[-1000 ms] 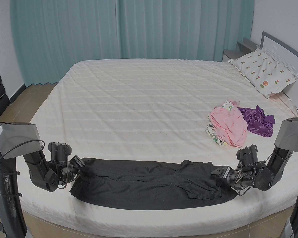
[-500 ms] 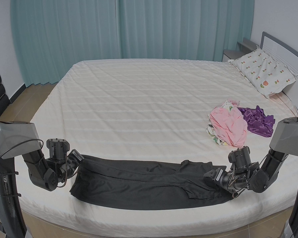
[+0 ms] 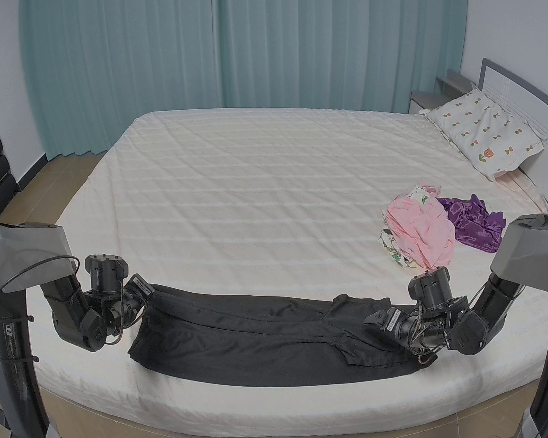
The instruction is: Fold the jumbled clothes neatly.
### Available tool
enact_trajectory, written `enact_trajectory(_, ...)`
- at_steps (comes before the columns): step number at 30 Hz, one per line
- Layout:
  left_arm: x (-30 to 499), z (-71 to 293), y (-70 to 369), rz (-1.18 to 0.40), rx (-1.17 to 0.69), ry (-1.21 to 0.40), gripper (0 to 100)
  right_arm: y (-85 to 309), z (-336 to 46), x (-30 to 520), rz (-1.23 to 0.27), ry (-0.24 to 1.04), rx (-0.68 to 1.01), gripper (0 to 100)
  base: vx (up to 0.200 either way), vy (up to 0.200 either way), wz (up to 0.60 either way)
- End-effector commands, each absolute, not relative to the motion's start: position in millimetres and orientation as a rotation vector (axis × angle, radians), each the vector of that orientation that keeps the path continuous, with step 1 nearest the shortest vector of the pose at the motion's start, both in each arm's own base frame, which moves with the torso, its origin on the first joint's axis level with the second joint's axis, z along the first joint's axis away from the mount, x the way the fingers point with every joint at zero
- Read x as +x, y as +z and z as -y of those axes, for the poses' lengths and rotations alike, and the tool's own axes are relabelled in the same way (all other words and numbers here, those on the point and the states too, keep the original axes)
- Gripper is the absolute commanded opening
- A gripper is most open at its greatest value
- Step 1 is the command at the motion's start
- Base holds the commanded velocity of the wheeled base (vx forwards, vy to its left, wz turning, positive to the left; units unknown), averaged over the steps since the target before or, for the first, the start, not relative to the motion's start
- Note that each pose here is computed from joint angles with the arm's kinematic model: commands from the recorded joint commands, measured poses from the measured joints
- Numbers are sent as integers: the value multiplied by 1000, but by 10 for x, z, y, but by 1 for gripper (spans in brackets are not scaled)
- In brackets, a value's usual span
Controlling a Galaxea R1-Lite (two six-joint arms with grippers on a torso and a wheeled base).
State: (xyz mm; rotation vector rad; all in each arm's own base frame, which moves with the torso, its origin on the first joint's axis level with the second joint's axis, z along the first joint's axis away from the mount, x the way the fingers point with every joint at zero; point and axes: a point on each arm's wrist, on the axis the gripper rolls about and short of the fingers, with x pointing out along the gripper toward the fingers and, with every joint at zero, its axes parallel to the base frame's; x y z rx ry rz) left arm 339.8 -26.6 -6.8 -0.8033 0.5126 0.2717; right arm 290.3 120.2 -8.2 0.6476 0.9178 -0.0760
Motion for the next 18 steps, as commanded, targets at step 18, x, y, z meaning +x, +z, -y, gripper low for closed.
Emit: enact_trajectory(18, 3398, 267, -72, -512, -804, 271, 0, -216, -1263, 2964, -955, -162, 583, 100, 0, 0, 0)
